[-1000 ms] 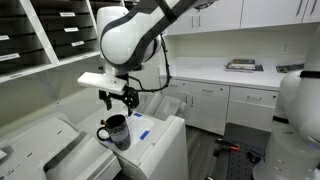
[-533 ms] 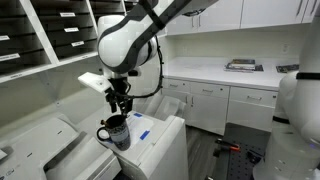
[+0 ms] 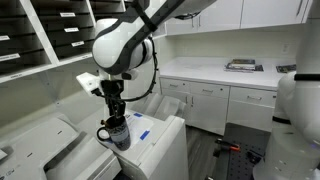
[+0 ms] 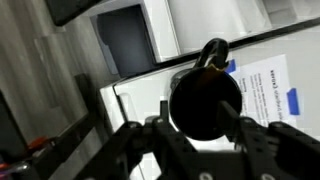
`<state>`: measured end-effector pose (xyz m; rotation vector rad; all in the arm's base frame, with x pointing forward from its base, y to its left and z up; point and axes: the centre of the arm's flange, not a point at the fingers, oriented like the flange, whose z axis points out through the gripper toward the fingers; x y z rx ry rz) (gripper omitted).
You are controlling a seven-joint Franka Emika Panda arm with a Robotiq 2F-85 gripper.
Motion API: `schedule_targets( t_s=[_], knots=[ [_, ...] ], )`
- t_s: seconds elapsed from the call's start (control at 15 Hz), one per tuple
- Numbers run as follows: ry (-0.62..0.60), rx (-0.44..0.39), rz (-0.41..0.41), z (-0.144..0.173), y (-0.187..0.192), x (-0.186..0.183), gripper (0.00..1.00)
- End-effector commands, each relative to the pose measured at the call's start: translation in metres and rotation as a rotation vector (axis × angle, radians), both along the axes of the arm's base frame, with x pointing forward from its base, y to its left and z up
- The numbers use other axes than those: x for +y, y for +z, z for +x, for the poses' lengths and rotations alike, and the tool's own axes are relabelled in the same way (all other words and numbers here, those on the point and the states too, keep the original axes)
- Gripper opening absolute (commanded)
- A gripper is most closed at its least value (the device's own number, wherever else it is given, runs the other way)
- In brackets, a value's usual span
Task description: Remove the yellow pen from the mug
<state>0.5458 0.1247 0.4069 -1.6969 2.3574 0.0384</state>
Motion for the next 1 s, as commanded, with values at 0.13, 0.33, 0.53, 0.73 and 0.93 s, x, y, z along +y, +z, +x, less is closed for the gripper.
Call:
schedule_targets(
  t_s=[0.13,0.33,0.53,0.73,0.93],
  knots=[
    [-0.05,0.003,-0.001,0.009,-0.007,-0.003,0.54],
    [-0.046,0.013,-0.002,0.012,-0.012,-0.003,0.54],
    [-0.049,0.02,-0.001,0.015,-0.019,-0.004,0.5],
    [-0.055,0.021,0.002,0.02,-0.022,-0.005,0.45],
    [-0.054,0.019,0.004,0.023,-0.023,-0.006,0.43]
  ],
)
